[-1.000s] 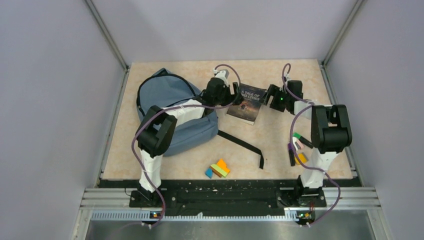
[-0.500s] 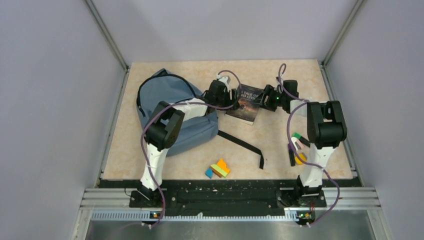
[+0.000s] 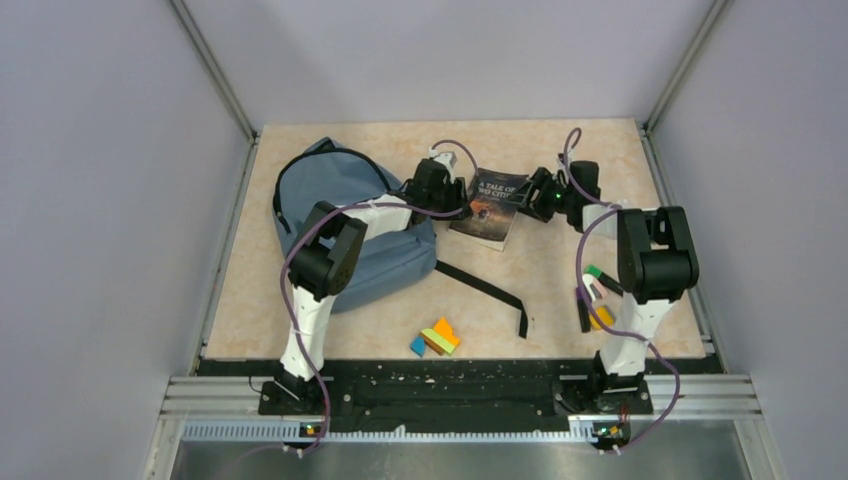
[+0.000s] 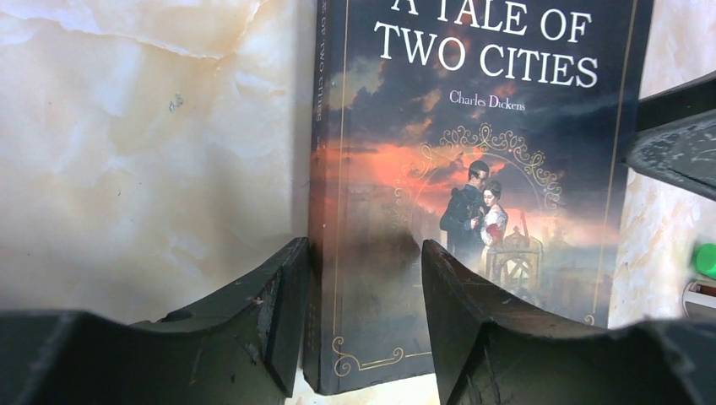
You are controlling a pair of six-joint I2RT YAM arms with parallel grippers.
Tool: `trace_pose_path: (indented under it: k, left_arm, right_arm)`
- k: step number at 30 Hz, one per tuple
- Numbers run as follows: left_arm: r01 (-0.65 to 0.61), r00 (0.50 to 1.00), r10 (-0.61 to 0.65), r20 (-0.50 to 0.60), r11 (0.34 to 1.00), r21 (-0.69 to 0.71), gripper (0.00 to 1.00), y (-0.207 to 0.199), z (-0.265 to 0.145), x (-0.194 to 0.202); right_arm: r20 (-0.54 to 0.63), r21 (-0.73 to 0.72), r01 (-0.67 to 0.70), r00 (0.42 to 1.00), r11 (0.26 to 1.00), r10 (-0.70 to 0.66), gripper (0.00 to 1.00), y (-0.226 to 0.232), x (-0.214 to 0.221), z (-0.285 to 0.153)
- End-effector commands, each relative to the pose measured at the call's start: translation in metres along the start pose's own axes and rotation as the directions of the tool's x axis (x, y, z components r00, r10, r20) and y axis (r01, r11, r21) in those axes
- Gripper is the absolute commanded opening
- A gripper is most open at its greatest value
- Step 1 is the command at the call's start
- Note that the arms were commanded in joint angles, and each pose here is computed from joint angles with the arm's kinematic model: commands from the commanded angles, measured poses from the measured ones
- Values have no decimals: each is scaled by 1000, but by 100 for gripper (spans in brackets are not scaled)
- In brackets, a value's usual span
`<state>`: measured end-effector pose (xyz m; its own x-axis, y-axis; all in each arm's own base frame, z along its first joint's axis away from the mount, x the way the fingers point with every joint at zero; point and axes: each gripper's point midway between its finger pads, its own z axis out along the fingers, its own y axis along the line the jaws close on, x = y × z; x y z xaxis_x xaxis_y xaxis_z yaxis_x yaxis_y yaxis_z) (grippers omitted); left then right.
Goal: Pack the student bag
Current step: Pick up the book from the center of the board.
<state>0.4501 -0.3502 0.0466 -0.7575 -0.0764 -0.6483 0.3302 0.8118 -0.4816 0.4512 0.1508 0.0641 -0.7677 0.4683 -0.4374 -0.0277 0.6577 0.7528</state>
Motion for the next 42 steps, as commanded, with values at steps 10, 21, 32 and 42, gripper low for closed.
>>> trace_pose_path:
  k: [10,21,32,42]
  left_arm:
    - [-45,998,34,55,979,201,51,-53,-8,-19]
    - [-59,997,45,61,963,262,50,-63,-12,-20]
    - [-130,977,86,198,966,223,67,-68,-71,-63]
    - [-247,891,121,438,938,243,88,-114,-221,-118]
  right_arm:
    - [-24,-228,14,1000,974,-20,54,58,11,1]
    - [-90,-104,35,995,994,-45,49,10,39,35]
    - [43,-120,141,990,983,-136,0,45,4,0]
    - [297,-341,363,917,867,-267,0,170,-29,-111]
